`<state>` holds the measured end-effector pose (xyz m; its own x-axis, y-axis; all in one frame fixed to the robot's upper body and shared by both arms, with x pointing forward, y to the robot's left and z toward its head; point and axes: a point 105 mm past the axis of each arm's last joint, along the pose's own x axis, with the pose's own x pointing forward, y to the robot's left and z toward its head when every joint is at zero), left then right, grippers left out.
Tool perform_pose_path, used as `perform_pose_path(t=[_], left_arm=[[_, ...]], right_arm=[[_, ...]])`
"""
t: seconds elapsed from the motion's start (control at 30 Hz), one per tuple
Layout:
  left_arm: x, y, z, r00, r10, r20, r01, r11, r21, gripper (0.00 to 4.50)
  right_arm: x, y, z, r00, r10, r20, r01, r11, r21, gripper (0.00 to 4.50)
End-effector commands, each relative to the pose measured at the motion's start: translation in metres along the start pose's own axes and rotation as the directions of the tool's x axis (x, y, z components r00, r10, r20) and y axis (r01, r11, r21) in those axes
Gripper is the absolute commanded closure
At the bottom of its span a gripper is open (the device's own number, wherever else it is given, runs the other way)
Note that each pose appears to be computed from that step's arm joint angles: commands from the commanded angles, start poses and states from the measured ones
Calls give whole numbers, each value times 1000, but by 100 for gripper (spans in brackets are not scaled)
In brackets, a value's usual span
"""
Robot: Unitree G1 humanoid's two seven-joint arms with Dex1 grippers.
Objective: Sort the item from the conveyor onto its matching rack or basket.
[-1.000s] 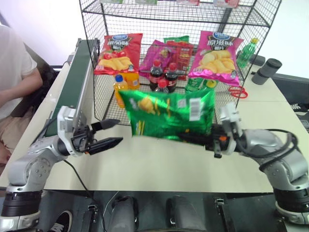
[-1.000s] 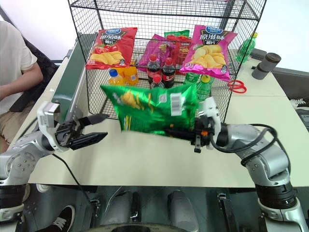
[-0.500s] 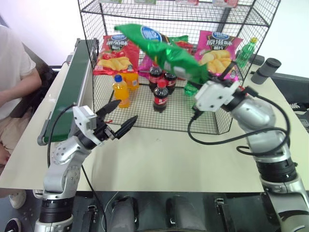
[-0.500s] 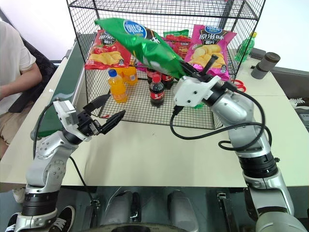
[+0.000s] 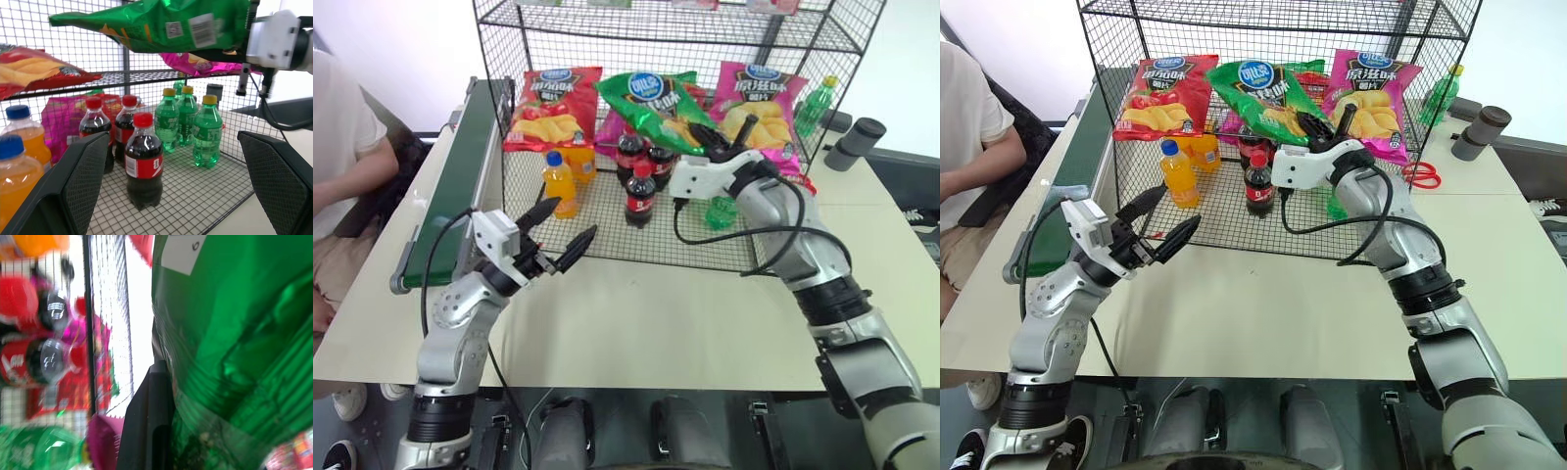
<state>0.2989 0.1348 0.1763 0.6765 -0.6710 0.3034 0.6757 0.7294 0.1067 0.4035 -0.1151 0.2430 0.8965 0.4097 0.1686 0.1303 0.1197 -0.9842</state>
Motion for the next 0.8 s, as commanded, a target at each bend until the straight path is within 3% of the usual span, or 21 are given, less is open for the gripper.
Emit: perform_pose_path(t=[0.03, 0.2, 0.43, 0.6, 0.73, 0.8], left_arm=[[4, -8, 6, 999, -17, 30, 16, 999, 28, 4], [6, -8, 4, 1000, -4, 29, 3, 1000, 15, 4], [6, -10, 9, 998, -2, 58, 2, 1000, 0, 4], [6, -12, 7, 999, -4, 50, 4, 1000, 0, 0], [3, -13, 4, 999, 1, 40, -1, 1000, -1, 0], [3, -14, 3, 999, 2, 38, -1, 1000, -2, 0]], right_arm=[[14, -20, -9, 994, -73, -81, 74, 997, 8, 450], [22, -23, -18, 985, -94, -143, 95, 995, 0, 450], [32, -17, -11, 987, -82, -141, 92, 993, 70, 450], [37, -16, -13, 988, -60, -141, 82, 985, 151, 235], [36, -21, 1, 994, -63, -87, 80, 976, 204, 54], [35, -24, 8, 996, -67, -62, 79, 971, 226, 54]])
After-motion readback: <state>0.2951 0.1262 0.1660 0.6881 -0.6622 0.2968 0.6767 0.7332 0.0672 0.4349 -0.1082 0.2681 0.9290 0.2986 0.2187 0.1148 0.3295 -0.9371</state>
